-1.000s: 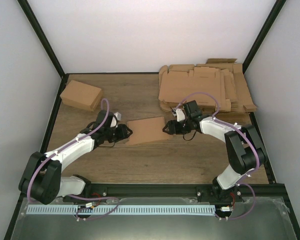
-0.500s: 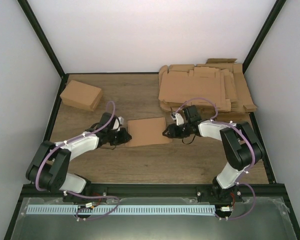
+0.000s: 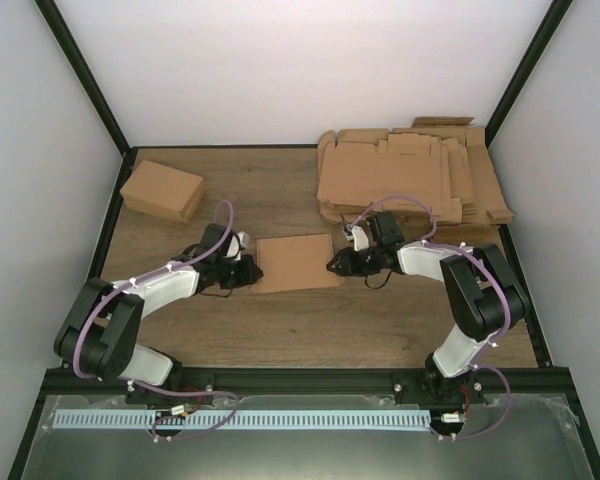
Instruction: Fold the paper box
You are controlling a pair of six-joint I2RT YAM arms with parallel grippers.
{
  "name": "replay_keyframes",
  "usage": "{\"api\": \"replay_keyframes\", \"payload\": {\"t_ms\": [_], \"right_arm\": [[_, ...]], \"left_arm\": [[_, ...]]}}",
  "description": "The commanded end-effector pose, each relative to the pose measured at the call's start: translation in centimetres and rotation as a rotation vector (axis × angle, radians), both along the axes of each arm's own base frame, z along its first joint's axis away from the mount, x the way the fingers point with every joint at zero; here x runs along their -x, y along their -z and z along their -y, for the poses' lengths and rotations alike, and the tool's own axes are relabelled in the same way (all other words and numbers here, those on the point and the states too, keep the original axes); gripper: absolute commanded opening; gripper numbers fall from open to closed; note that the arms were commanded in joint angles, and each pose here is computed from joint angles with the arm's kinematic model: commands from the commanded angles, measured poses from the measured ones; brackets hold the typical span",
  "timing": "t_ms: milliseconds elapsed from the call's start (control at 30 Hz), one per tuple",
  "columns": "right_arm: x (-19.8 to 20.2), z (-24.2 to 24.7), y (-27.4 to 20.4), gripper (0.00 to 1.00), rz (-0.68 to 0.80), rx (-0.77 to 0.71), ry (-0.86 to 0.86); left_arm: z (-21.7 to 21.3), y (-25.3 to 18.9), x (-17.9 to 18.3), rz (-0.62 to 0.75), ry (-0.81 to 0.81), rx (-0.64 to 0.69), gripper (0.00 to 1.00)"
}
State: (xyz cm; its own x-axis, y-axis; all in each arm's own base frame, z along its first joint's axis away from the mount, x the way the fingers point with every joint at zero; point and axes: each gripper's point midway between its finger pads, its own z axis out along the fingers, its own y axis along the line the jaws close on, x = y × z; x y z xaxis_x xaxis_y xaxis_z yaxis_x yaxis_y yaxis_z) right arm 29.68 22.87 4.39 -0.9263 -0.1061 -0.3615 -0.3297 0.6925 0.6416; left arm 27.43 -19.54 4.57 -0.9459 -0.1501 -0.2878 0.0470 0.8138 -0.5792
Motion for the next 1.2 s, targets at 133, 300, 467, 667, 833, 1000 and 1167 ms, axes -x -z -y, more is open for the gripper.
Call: {"api": "replay_keyframes", "payload": {"t_ms": [133, 300, 467, 667, 833, 1000, 1167], "right_arm": [[0.0, 1.2, 0.5, 0.42, 0.022, 0.101, 0.008], [-0.7, 1.0, -1.8, 0.52, 0.067, 0.086, 0.02], [-0.7, 0.9, -3.0, 0.58, 0.069, 0.012, 0.033], [0.3, 1.4, -1.7, 0.48, 0.006, -0.06, 0.034], [1.5, 1.8, 0.8, 0.41, -0.035, -0.045, 0.029], [2.1, 2.1, 2.3, 0.33, -0.059, -0.029, 0.026], [1.9, 2.4, 2.7, 0.23, -0.041, 0.007, 0.025]], "left_arm": [[-2.0, 0.3, 0.3, -0.008, -0.008, -0.143, 0.34], [-1.8, -2.4, -0.6, 0.048, 0.0, -0.136, 0.46], [-1.5, -1.9, -0.7, 0.04, 0.013, -0.088, 0.48], [-0.4, -0.4, -0.4, 0.01, 0.046, -0.008, 0.43], [0.3, 1.2, 0.2, -0.029, 0.082, 0.02, 0.34], [0.0, 2.8, 0.8, -0.061, 0.093, -0.002, 0.12], [0.0, 2.8, 0.8, -0.062, 0.107, -0.007, 0.11]]}}
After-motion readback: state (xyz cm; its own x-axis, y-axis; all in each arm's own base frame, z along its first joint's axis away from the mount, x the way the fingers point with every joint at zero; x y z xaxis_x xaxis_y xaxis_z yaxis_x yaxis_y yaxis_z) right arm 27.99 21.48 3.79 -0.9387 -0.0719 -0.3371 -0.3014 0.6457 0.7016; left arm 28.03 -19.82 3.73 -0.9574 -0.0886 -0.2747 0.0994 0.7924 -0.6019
